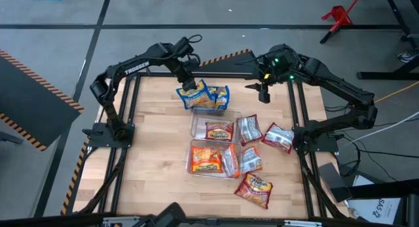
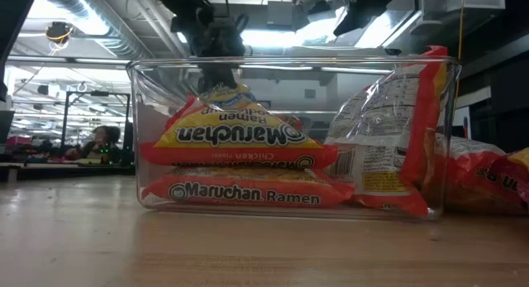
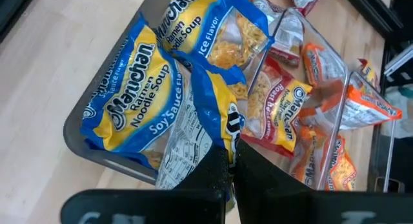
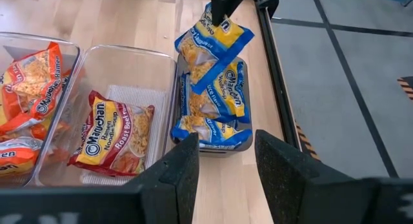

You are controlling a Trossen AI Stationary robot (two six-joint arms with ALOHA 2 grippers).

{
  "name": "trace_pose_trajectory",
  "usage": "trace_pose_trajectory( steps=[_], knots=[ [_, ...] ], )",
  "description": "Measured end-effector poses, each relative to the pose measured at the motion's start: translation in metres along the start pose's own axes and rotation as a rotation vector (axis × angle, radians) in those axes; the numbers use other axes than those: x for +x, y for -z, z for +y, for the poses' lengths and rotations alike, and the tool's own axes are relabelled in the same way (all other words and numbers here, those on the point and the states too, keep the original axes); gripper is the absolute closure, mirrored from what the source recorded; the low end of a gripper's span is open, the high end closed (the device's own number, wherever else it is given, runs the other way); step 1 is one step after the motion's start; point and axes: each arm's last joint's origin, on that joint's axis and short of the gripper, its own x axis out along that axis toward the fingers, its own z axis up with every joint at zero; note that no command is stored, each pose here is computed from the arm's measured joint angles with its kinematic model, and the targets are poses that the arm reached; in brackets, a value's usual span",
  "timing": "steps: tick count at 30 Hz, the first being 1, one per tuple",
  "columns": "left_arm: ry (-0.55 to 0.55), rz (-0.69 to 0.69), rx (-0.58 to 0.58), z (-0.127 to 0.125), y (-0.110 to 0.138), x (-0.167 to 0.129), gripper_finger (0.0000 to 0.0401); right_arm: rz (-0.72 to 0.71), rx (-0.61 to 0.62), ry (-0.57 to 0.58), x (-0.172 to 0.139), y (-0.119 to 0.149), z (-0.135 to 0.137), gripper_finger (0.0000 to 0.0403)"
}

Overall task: Sort Maruchan noodles
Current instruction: Put the blue noodle pack into the black bin

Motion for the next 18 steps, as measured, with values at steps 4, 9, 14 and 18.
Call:
trace_pose_trajectory(
  steps=[4,9,14,18],
  knots=[
    [0.006,0.024,-0.005,0.0,0.0,0.006,0.0399,-0.001,-0.018,0.0,0.0,0.0,0.0,0.0265],
    [-0.014,0.064,0.005,-0.003,-0.01,0.014,0.0399,-0.004,-0.028,0.002,0.003,-0.001,-0.001,0.0265],
    [-0.025,0.087,0.067,-0.009,-0.031,0.018,0.0399,0.022,-0.021,-0.004,0.012,0.0,-0.004,0.0265],
    [0.019,0.128,0.04,-0.004,-0.037,0.029,0.0399,0.044,-0.013,-0.016,0.019,0.002,-0.005,0.0265]
  ],
)
